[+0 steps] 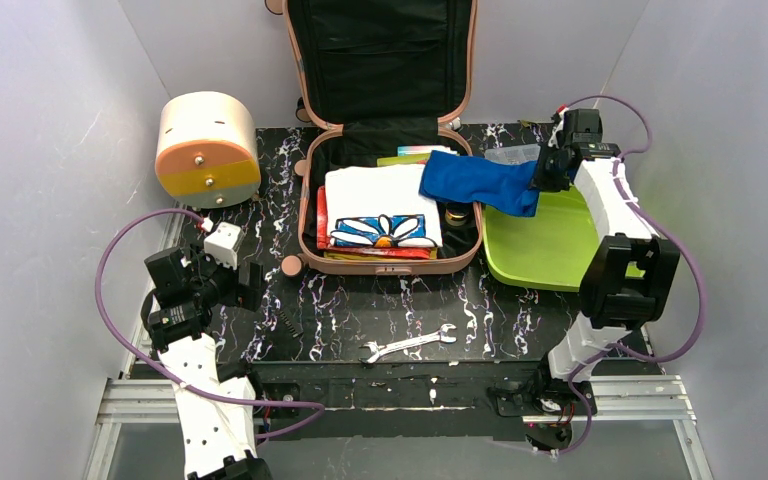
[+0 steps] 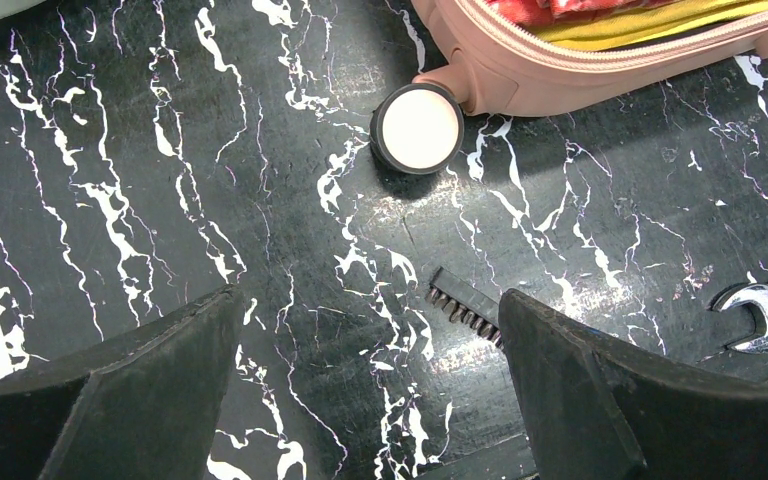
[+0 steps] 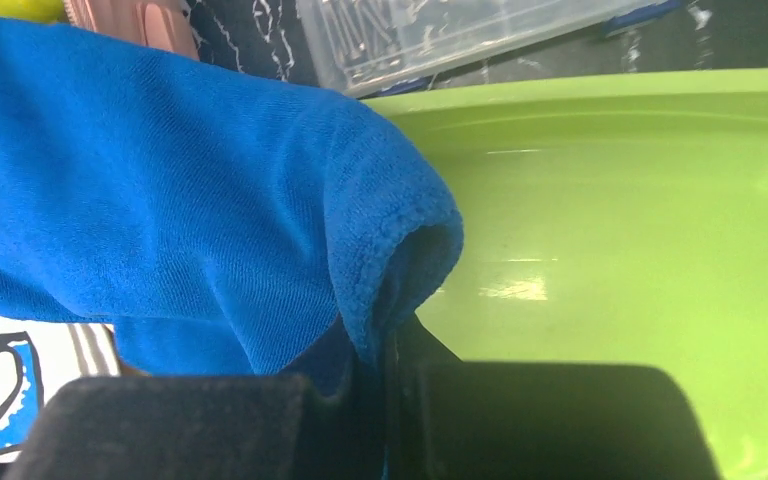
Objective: Open, take out, and arrange the luggage
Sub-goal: Place the clothes in the bin.
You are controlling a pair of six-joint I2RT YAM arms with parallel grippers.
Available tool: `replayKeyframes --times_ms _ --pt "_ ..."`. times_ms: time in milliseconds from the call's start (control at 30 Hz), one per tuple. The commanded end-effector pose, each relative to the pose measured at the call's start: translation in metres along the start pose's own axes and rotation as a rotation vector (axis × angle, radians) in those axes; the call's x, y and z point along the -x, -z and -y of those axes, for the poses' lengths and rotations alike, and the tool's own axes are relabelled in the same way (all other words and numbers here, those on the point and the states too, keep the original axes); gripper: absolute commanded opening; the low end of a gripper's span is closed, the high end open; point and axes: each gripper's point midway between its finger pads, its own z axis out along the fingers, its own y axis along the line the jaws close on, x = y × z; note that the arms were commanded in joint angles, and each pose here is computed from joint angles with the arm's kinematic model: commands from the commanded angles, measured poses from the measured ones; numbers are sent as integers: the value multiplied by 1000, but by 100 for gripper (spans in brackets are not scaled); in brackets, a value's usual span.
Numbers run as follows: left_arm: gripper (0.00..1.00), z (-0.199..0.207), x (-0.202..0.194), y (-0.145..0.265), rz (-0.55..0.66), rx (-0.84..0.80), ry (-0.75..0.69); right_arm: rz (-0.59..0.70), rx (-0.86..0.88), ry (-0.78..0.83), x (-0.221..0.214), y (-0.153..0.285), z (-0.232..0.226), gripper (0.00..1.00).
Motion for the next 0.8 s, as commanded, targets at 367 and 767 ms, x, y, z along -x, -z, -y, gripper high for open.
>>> replayKeyframes --times_ms 367,767 --pt "98 8 -2 1 8 -35 4 155 -195 131 35 57 33 1" --pt "98 10 -1 1 11 -47 3 -1 -247 190 -33 42 78 1"
